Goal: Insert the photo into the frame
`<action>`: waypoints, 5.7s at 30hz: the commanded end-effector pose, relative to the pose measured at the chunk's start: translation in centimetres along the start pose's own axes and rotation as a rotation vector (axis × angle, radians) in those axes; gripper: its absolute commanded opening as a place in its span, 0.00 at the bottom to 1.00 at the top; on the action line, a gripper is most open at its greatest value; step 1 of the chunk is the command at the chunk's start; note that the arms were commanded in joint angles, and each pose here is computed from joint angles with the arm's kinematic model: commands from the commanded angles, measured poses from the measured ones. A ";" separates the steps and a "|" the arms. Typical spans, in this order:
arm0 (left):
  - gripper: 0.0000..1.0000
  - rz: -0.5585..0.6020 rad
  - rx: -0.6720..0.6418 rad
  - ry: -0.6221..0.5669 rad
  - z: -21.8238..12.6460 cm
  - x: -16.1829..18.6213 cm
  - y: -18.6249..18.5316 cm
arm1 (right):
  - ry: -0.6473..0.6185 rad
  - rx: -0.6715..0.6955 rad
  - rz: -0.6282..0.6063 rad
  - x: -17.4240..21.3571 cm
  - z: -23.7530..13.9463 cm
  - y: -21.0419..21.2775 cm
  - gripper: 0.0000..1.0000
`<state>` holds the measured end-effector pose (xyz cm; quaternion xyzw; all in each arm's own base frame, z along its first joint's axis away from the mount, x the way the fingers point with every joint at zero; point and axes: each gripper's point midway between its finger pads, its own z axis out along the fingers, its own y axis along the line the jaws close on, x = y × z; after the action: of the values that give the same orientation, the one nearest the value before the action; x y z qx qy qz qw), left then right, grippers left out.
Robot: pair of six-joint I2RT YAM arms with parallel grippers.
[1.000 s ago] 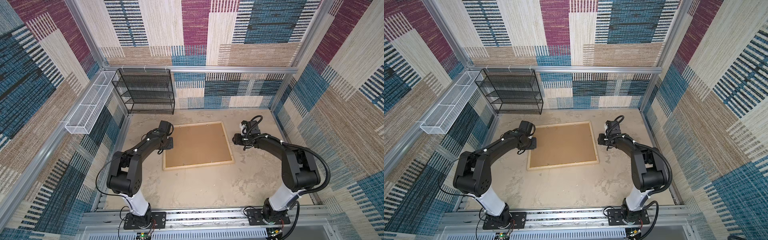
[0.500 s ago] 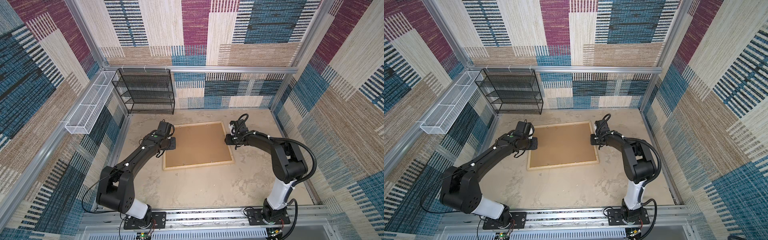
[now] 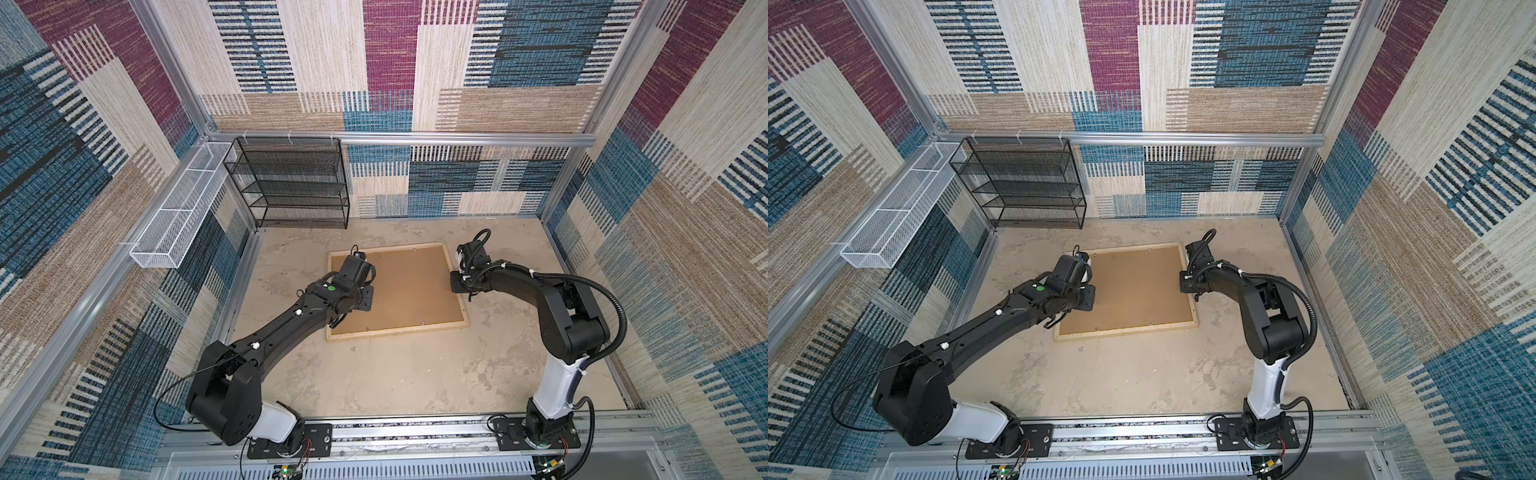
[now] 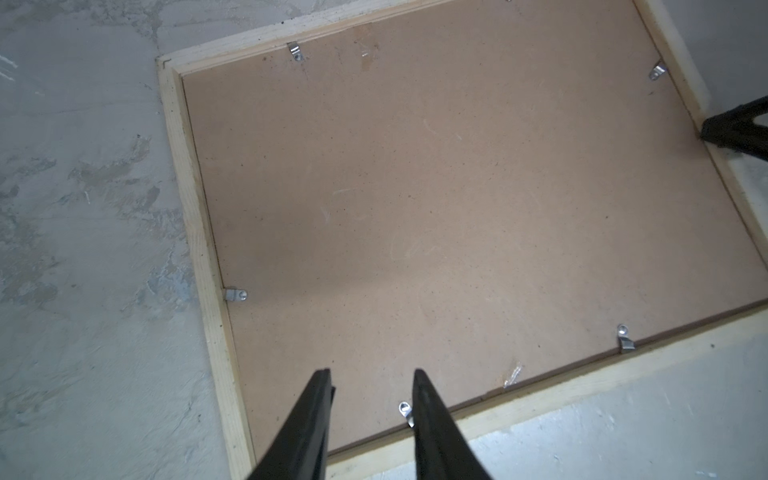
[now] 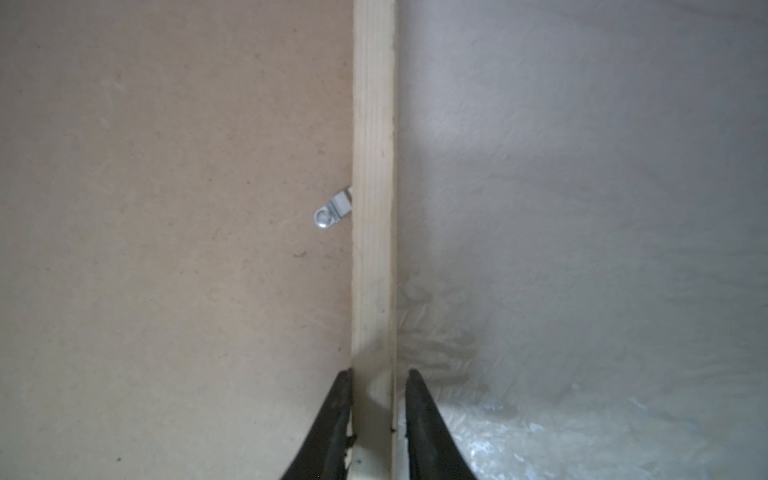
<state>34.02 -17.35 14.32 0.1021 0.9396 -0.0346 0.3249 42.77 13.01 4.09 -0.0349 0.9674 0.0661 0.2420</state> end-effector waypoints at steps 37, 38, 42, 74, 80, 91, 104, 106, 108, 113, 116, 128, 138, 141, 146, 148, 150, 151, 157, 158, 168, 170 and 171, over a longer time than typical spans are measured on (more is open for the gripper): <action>0.48 0.504 0.246 -0.222 -2.0 6.5 -13.6 | 0.012 0.014 -0.060 -2.9 -2.7 0.5 0.00; 0.52 0.513 0.258 -0.225 -2.0 6.9 -14.0 | 0.014 0.016 -0.062 -2.9 -2.8 0.5 0.00; 0.55 0.541 0.249 -0.228 -1.6 7.8 -14.8 | 0.030 0.016 -0.063 -3.1 -3.2 0.6 0.00; 0.46 1.110 -0.445 -0.504 4.4 7.8 -20.5 | 0.045 0.000 -0.070 -2.9 -5.2 0.9 0.00; 0.41 1.073 -0.460 -0.525 4.5 6.8 -19.7 | 0.047 -0.001 -0.069 -2.5 -5.3 0.8 0.00; 0.39 1.110 -0.529 -0.565 4.9 5.8 -19.6 | 0.047 -0.013 -0.071 -2.2 -5.5 1.0 0.00; 0.45 1.134 -0.551 -0.590 4.6 5.7 -19.6 | 0.048 -0.006 -0.079 -2.5 -5.6 0.9 0.00; 0.46 1.134 -0.518 -0.582 4.4 5.8 -19.5 | 0.050 -0.009 -0.081 -2.6 -5.6 1.0 0.00; 0.46 1.129 -0.463 -0.557 4.2 6.2 -19.5 | 0.048 -0.009 -0.082 -2.7 -5.8 1.0 0.00; 0.46 1.111 -0.307 -0.462 3.9 7.6 -19.0 | 0.052 -0.008 -0.085 -2.7 -6.0 1.0 0.00; 0.46 1.132 -0.322 -0.446 4.2 7.7 -18.8 | 0.049 -0.009 -0.085 -2.8 -6.2 1.0 0.00; 0.48 1.136 -0.386 -0.440 5.3 7.1 -18.0 | 0.052 -0.012 -0.088 -2.6 -6.6 1.1 0.00; 0.50 1.127 -0.464 -0.438 5.9 5.0 -16.2 | 0.060 -0.016 -0.088 -2.2 -6.4 1.1 0.00; 0.48 1.094 -0.473 -0.472 5.6 4.0 -16.4 | 0.062 -0.015 -0.089 -2.1 -6.4 1.0 0.00; 0.34 1.096 -0.477 -0.471 5.5 3.8 -16.4 | 0.059 -0.011 -0.088 -2.2 -6.4 1.0 0.00; 0.26 1.095 -0.479 -0.472 5.5 3.7 -16.4 | 0.060 -0.008 -0.088 -2.2 -6.4 0.9 0.00; 0.19 1.096 -0.484 -0.472 5.4 3.6 -16.4 | 0.060 -0.007 -0.087 -2.2 -6.4 0.9 0.00; 0.16 1.095 -0.487 -0.475 5.4 3.6 -16.3 | 0.058 -0.006 -0.087 -2.2 -6.4 0.9 0.00; 0.09 1.094 -0.529 -0.492 5.2 3.1 -16.3 | 0.051 0.006 -0.081 -2.3 -6.5 0.6 0.04; 0.07 1.098 -0.533 -0.490 5.3 3.1 -16.4 | 0.044 0.008 -0.080 -2.4 -6.6 0.6 0.08; 0.00 1.075 -0.588 -0.517 4.3 1.5 -16.6 | -0.092 0.027 -0.011 -5.1 -10.3 -1.4 0.40; 0.00 1.068 -0.590 -0.521 3.6 1.0 -16.5 | -0.144 0.037 0.020 -5.9 -11.7 -2.4 0.47; 0.00 1.062 -0.586 -0.523 3.2 0.7 -16.6 | -0.180 0.037 0.041 -6.5 -12.8 -3.0 0.49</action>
<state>31.36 -33.74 7.80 0.5114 0.6049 0.3712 0.4845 41.86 9.43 15.41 -0.0277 0.9586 0.0530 0.2784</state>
